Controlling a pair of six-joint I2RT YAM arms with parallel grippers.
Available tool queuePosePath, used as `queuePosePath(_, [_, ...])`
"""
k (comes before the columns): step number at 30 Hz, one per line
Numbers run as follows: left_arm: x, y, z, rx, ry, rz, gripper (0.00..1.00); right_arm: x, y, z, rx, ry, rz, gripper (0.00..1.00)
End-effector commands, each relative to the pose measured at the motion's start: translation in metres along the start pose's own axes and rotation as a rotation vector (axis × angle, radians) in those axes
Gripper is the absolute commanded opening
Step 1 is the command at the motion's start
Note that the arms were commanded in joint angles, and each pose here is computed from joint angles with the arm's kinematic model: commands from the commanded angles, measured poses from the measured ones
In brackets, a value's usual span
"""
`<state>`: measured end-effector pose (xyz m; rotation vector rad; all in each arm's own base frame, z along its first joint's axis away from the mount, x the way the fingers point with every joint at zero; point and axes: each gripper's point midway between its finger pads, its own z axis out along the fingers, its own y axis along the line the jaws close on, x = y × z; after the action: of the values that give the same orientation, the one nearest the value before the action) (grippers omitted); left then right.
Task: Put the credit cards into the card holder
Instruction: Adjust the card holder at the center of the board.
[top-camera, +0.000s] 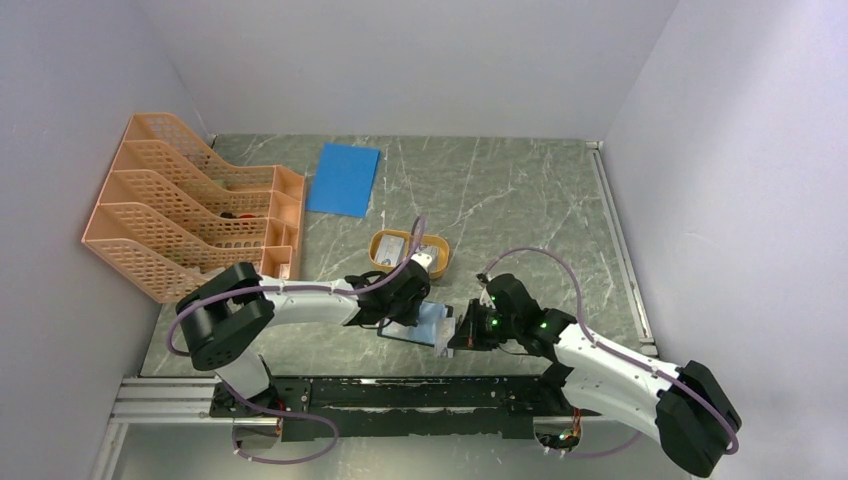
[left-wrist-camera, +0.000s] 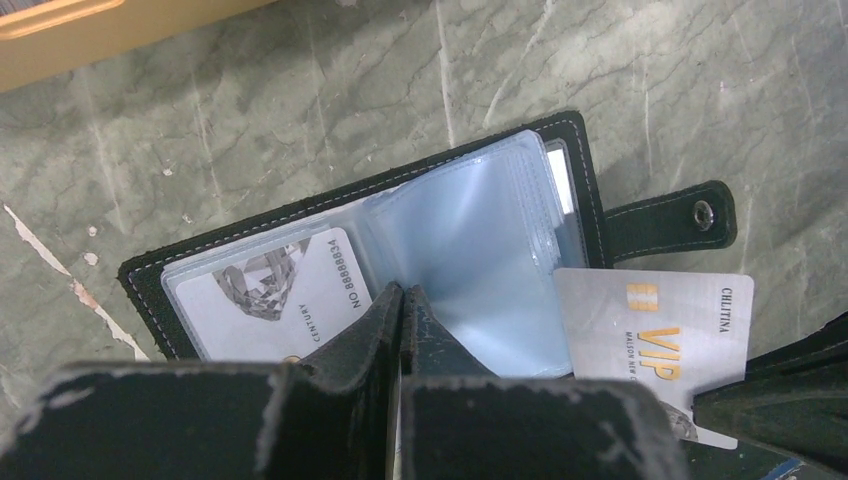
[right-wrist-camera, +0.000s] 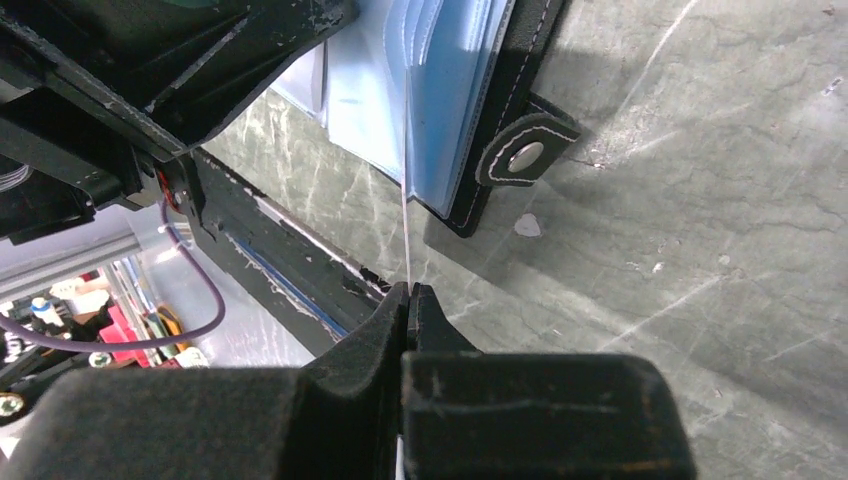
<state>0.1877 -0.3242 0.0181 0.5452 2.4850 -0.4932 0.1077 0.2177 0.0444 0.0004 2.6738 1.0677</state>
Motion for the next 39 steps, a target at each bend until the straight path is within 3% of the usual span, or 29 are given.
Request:
queuePosePath(1, [0.027, 0.023, 0.000, -0.082, 0.057, -0.025, 0.05, -0.011, 0.000, -0.006, 0.025, -0.049, -0.030, 0.00])
queuePosePath(11, [0.031, 0.027, -0.008, -0.103, 0.029, -0.170, 0.05, -0.015, 0.004, -0.013, 0.017, -0.069, -0.077, 0.00])
queuePosePath(25, [0.030, 0.024, -0.009, -0.093, 0.034, -0.168, 0.05, -0.005, 0.023, -0.008, -0.078, 0.055, -0.181, 0.00])
queuePosePath(39, [0.030, 0.026, -0.010, -0.101, 0.034, -0.158, 0.05, -0.008, 0.012, 0.002, -0.038, 0.046, -0.131, 0.00])
